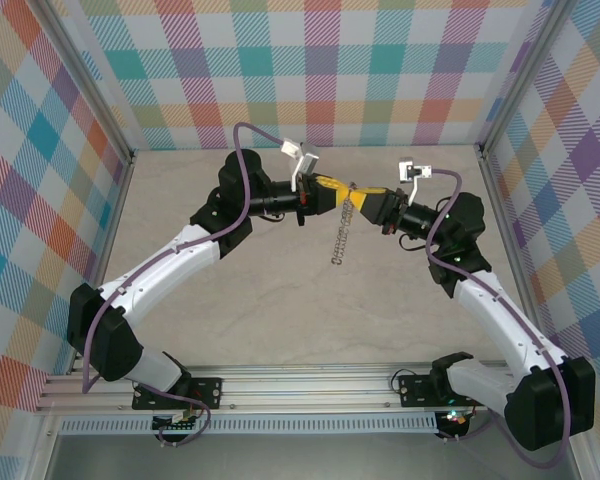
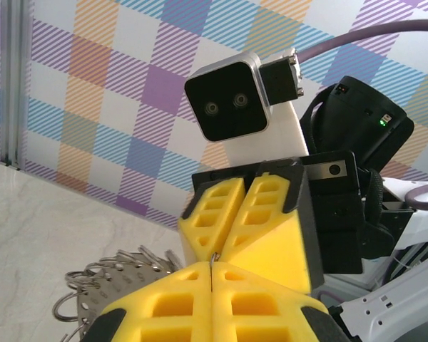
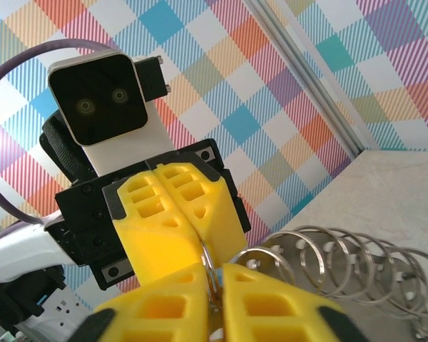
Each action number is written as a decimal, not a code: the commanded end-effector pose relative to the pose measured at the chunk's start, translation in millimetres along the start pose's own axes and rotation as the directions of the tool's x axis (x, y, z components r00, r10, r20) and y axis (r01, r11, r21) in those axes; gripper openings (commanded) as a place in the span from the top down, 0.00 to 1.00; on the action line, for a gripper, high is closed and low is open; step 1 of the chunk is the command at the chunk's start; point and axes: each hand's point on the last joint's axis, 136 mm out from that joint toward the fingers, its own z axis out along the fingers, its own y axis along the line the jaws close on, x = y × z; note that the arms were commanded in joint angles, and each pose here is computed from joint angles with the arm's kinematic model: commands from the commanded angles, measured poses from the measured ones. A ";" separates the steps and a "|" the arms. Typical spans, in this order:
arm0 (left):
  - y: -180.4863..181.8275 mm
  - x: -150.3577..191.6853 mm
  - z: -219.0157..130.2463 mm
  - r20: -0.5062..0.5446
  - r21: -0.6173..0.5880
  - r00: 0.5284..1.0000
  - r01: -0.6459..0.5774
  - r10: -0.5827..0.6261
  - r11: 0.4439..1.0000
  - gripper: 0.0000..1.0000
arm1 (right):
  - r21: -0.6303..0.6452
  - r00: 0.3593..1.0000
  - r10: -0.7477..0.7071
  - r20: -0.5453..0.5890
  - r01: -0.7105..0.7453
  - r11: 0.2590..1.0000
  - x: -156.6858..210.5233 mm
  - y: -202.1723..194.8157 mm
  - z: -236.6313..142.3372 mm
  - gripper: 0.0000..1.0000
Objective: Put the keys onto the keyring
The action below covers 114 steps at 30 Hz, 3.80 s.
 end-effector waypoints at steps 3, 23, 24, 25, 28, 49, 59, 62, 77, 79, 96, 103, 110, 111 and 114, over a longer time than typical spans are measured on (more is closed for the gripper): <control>-10.9 -15.4 1.1 0.045 0.029 0.998 -0.046 0.044 0.999 1.00 | -0.024 0.999 -0.038 0.002 0.038 0.999 -5.7 11.9 1.4 1.00; 47.8 -14.2 -49.0 0.093 -0.297 0.996 0.015 0.013 0.955 0.81 | 0.187 0.996 0.027 -0.086 -0.011 0.982 -1.4 -11.8 -2.1 1.00; 47.6 -15.1 -50.9 0.100 -0.299 0.995 0.009 0.022 0.954 0.80 | 0.174 0.995 0.022 -0.093 -0.006 0.985 -1.2 -8.5 -2.3 1.00; 49.5 -15.6 -52.5 0.108 -0.306 0.994 0.007 0.028 0.952 0.80 | 0.171 0.994 0.024 -0.106 -0.006 0.985 1.0 -6.9 -2.8 1.00; 54.2 -17.6 -53.4 0.123 -0.322 0.992 0.017 0.024 0.947 0.76 | 0.172 0.993 0.014 -0.118 0.007 0.985 4.8 -4.7 -6.1 1.00; 49.0 -4.6 -34.3 -0.093 -0.220 0.982 0.140 -0.164 0.965 0.62 | 0.144 0.990 -0.038 -0.139 0.058 0.988 13.6 -0.8 -12.2 1.00; 53.6 -7.3 -33.8 -0.159 -0.218 0.972 0.139 -0.175 0.966 0.53 | 0.197 0.992 -0.025 -0.126 0.050 0.979 3.3 -19.5 -2.8 1.00; 55.6 -13.6 -29.3 -0.176 -0.204 0.970 0.130 -0.167 0.970 0.49 | 0.197 0.992 -0.030 -0.124 0.055 0.979 -2.2 -20.7 1.0 1.00; 86.3 -7.8 -16.2 -0.201 -0.127 0.973 0.089 -0.114 0.988 0.39 | 0.232 0.976 -0.064 -0.209 0.113 0.966 -7.1 -50.1 12.8 1.00; 83.3 -9.1 -11.5 -0.196 -0.065 0.977 0.075 -0.087 0.995 0.38 | 0.236 0.975 -0.058 -0.216 0.109 0.966 -4.7 -54.2 9.7 1.00; 97.8 27.3 7.4 -0.157 0.062 0.971 0.192 -0.180 0.979 0.47 | 0.177 0.954 -0.051 -0.296 0.107 0.978 6.0 -64.7 3.4 1.00; 115.0 30.8 7.8 -0.124 -0.042 0.960 0.247 -0.250 0.968 0.48 | 0.181 0.955 -0.046 -0.294 0.103 0.978 5.6 -68.0 3.6 1.00; 106.9 36.0 9.8 -0.125 0.046 0.968 0.224 -0.216 0.974 0.55 | 0.179 0.955 -0.035 -0.294 0.091 0.980 5.2 -70.4 1.6 1.00; 104.0 36.1 10.4 -0.129 0.068 0.968 0.223 -0.213 0.972 0.56 | 0.177 0.955 -0.032 -0.294 0.087 0.980 5.4 -70.3 1.3 1.00; 99.2 36.4 11.1 -0.134 0.103 0.969 0.220 -0.206 0.970 0.59 | 0.165 0.955 -0.029 -0.295 0.081 0.983 5.4 -69.5 1.6 1.00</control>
